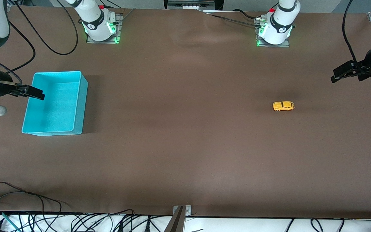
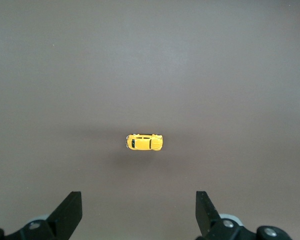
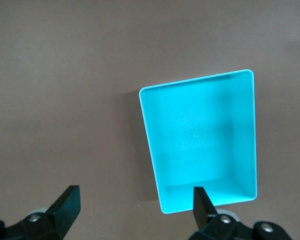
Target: Wind up and store yellow beetle car
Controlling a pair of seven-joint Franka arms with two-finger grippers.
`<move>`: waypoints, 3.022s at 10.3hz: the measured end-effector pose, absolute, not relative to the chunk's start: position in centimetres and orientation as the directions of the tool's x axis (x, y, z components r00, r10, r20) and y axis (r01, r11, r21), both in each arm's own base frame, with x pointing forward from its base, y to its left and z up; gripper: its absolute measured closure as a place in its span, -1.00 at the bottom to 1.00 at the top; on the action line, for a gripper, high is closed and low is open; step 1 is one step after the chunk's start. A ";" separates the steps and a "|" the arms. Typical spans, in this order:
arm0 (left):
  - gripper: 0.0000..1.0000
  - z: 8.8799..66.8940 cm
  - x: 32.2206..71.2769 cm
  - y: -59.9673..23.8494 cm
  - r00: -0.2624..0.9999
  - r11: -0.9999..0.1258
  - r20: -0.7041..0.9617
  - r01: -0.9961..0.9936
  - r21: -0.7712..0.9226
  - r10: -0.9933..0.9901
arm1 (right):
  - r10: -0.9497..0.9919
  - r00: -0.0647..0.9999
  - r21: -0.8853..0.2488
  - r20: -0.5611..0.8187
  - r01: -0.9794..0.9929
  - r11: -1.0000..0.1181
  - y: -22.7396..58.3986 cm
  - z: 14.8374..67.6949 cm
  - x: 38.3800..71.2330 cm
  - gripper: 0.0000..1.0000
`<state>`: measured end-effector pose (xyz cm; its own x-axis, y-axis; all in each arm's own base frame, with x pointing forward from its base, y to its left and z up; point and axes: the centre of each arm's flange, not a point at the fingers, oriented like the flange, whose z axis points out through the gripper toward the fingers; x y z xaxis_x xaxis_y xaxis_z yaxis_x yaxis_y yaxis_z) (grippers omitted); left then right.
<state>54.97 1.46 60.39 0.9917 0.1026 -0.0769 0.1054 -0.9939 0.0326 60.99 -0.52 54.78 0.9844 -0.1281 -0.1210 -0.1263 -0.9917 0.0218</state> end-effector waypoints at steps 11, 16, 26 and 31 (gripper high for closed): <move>-1.00 60.4 55.0 1.4 0.992 -0.995 -0.077 0.101 0.022 0.099 | -0.128 0.984 0.022 -0.121 -0.126 -0.992 -0.5 54.8 61.0 -1.00; -1.00 60.4 55.0 1.4 0.992 -0.995 -0.077 0.101 0.022 0.099 | -0.128 0.984 0.022 -0.121 -0.126 -0.992 -0.5 54.8 61.0 -1.00; -1.00 60.0 55.1 2.4 0.990 -0.994 -0.086 0.111 0.019 0.109 | -0.137 0.987 0.017 -0.090 -0.136 -0.991 -1.1 56.8 60.3 -1.00; -1.00 54.6 55.9 3.4 0.982 -0.992 -0.144 0.128 0.016 0.124 | -0.136 0.986 0.015 -0.093 -0.135 -0.991 -1.0 56.7 60.2 -1.00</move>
<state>55.88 3.37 54.57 0.9818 0.1240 -0.1440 0.1276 -0.9917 0.0161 60.24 -1.02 56.74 0.9863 -0.1362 -0.0932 -0.1355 -0.9907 0.0145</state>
